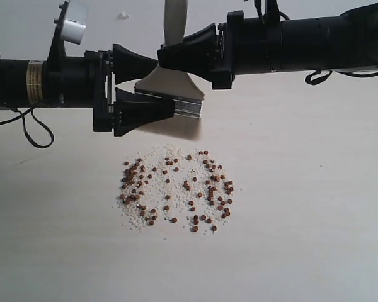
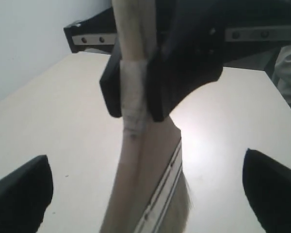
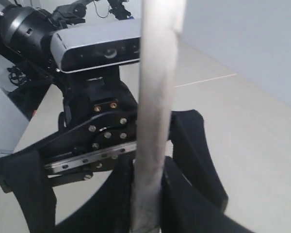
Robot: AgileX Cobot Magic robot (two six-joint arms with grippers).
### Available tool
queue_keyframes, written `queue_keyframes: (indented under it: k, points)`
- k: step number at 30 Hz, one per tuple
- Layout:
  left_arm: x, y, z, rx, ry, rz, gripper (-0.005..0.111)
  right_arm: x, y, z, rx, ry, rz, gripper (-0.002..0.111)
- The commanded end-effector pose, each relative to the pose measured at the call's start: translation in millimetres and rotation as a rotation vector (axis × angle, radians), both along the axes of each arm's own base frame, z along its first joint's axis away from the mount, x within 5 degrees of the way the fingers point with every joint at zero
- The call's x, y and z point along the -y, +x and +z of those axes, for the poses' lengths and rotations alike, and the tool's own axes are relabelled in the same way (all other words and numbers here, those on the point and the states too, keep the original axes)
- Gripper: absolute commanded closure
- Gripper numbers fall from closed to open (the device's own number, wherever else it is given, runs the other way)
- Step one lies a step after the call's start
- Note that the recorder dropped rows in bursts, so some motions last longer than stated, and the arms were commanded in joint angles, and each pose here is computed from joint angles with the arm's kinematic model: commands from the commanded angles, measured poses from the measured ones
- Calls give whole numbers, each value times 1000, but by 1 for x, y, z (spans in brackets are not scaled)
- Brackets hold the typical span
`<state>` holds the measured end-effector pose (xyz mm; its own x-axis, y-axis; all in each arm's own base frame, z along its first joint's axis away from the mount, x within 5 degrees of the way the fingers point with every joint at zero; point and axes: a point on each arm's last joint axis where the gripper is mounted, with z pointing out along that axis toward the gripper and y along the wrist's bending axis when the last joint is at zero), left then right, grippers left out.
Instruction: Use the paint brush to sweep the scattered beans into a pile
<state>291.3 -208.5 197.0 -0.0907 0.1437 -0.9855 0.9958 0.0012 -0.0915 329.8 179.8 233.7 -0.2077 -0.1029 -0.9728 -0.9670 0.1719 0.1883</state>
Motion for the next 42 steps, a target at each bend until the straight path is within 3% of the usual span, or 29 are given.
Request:
queue_keyframes:
  k: [1,6,8,10,13,14,19,27,29,32,38,42]
  points:
    - [-14,8,3,6,5,24,2,6,7,11,36,-76,-145,108]
    - [-35,12,1,-92,78,32,3,23,13,32,109,-246,-392,108]
    - [-42,14,2,-127,92,46,14,30,12,40,108,-286,-469,108]
    - [-48,16,2,-175,97,69,39,37,11,49,77,-309,-554,108]
    - [-56,20,2,-283,95,114,94,47,3,64,58,-349,-634,108]
    - [-59,20,2,-283,102,115,105,49,0,68,64,-365,-642,108]
    - [-65,11,17,-247,87,145,107,56,-15,90,61,-365,-678,108]
    - [-104,-25,48,-178,109,763,107,63,-24,94,18,-394,-719,108]
    - [-118,-42,53,-141,79,898,107,64,-25,88,4,-407,-720,108]
    - [-148,-103,56,-3,-55,1123,107,68,-28,70,-28,-436,-750,108]
    - [-181,-180,44,158,-235,1319,107,67,-31,63,-74,-427,-741,108]
    - [-189,-206,40,175,-238,1352,107,65,-33,62,-93,-430,-707,108]
